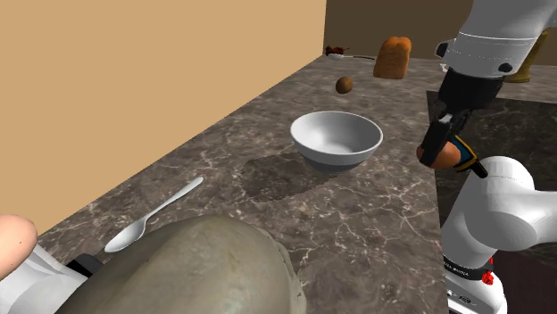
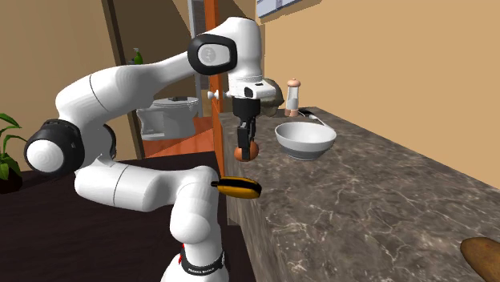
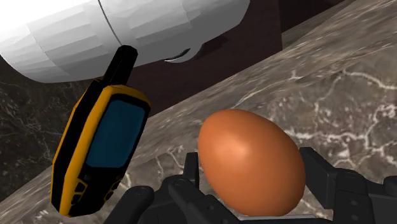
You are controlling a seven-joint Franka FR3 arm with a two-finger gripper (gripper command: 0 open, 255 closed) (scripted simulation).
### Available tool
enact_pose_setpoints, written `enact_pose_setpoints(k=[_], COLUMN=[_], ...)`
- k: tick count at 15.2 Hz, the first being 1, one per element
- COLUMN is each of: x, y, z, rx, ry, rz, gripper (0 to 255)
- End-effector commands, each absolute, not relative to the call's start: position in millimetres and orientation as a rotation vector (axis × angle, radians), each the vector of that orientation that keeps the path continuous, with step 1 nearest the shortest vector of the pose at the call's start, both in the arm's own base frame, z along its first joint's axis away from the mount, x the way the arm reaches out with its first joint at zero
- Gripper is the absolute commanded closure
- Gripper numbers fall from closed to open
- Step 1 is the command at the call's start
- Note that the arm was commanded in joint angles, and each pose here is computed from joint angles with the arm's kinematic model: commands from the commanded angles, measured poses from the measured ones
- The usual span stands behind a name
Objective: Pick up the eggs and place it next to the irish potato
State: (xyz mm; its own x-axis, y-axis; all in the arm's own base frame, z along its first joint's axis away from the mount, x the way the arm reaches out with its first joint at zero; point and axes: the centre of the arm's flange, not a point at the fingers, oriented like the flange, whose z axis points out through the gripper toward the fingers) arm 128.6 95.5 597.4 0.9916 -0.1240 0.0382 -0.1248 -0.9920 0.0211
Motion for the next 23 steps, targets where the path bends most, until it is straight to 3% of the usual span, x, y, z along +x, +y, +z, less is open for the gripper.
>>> enact_pose_setpoints(k=[1,23], x=[128,150], y=[96,82], z=[608,708], rx=[3.111,3.111], ry=[-0.194,-0.194], rz=[0.057,0.057], gripper=[255,255])
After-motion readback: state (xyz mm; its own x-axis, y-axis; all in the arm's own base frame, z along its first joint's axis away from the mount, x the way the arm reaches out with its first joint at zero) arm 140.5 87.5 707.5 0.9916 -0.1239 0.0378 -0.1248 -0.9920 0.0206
